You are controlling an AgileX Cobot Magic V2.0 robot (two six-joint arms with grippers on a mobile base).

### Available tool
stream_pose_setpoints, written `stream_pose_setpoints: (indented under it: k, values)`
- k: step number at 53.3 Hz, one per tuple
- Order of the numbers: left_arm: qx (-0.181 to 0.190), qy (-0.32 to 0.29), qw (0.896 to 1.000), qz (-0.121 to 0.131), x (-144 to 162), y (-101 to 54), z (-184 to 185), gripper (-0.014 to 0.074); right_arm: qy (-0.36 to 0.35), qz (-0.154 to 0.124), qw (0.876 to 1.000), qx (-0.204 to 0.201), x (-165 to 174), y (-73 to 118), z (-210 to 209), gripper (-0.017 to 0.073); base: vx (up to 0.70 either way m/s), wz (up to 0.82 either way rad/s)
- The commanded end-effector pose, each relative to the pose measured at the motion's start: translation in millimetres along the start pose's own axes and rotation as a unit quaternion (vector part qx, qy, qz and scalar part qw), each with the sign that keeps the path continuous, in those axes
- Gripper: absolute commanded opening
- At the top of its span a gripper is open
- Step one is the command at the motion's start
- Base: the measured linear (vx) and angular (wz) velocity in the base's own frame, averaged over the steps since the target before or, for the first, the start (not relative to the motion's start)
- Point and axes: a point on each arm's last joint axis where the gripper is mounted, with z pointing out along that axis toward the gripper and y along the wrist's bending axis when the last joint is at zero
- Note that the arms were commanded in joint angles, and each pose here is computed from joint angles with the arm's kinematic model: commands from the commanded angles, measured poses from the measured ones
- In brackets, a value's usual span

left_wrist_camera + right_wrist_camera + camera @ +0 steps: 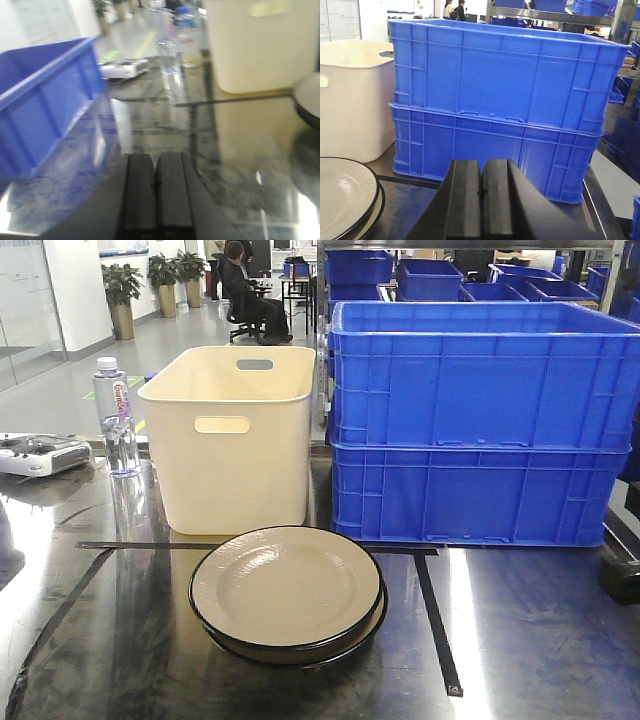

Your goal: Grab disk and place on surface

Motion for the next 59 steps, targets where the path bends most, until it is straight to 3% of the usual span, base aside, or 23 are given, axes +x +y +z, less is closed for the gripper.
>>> stream_pose_setpoints:
  k: [1, 9, 18, 25, 29, 31, 37, 59]
  values:
    - [-0.026, -0.095, 0.994, -0.039, -3, 4.4, -5, -0.0002, -0.024, -0.010, 1.000, -0.007, -13, -0.2, -3, -0.0009, 0.00, 0.00]
    - [0.016, -0.159, 0.985, -0.062, 41, -2.1, -11, -0.0002, -0.024, -0.010, 1.000, -0.007, -13, -0.2, -3, -0.0009, 0.00, 0.00]
    - [0.066, -0.099, 0.992, -0.047, 87, -10.5, 1, -0.0002, -0.024, -0.010, 1.000, -0.007, -13, -0.2, -3, -0.0009, 0.00, 0.00]
    - [0.066, -0.102, 0.992, -0.027, 108, -12.9, 10, -0.0002, -0.024, -0.010, 1.000, -0.007, -13, -0.2, -3, -0.0009, 0.00, 0.00]
    - [0.062, -0.123, 0.990, -0.028, 124, -14.3, 16, -0.0002, -0.024, -0.010, 1.000, -0.007, -13, -0.2, -3, -0.0009, 0.00, 0.00]
    - [0.061, -0.128, 0.989, -0.040, 132, -14.9, 18, -0.0002, -0.024, -0.010, 1.000, -0.007, -13, -0.2, -3, -0.0009, 0.00, 0.00]
    - [0.064, -0.094, 0.993, -0.023, 136, -15.7, 19, -0.0002, -0.025, -0.010, 1.000, -0.006, -13, -0.3, -4, -0.0009, 0.00, 0.00]
    - [0.065, -0.075, 0.995, -0.022, 139, -16.0, 19, -0.0002, -0.025, -0.010, 1.000, -0.006, -13, -0.3, -4, -0.0009, 0.00, 0.00]
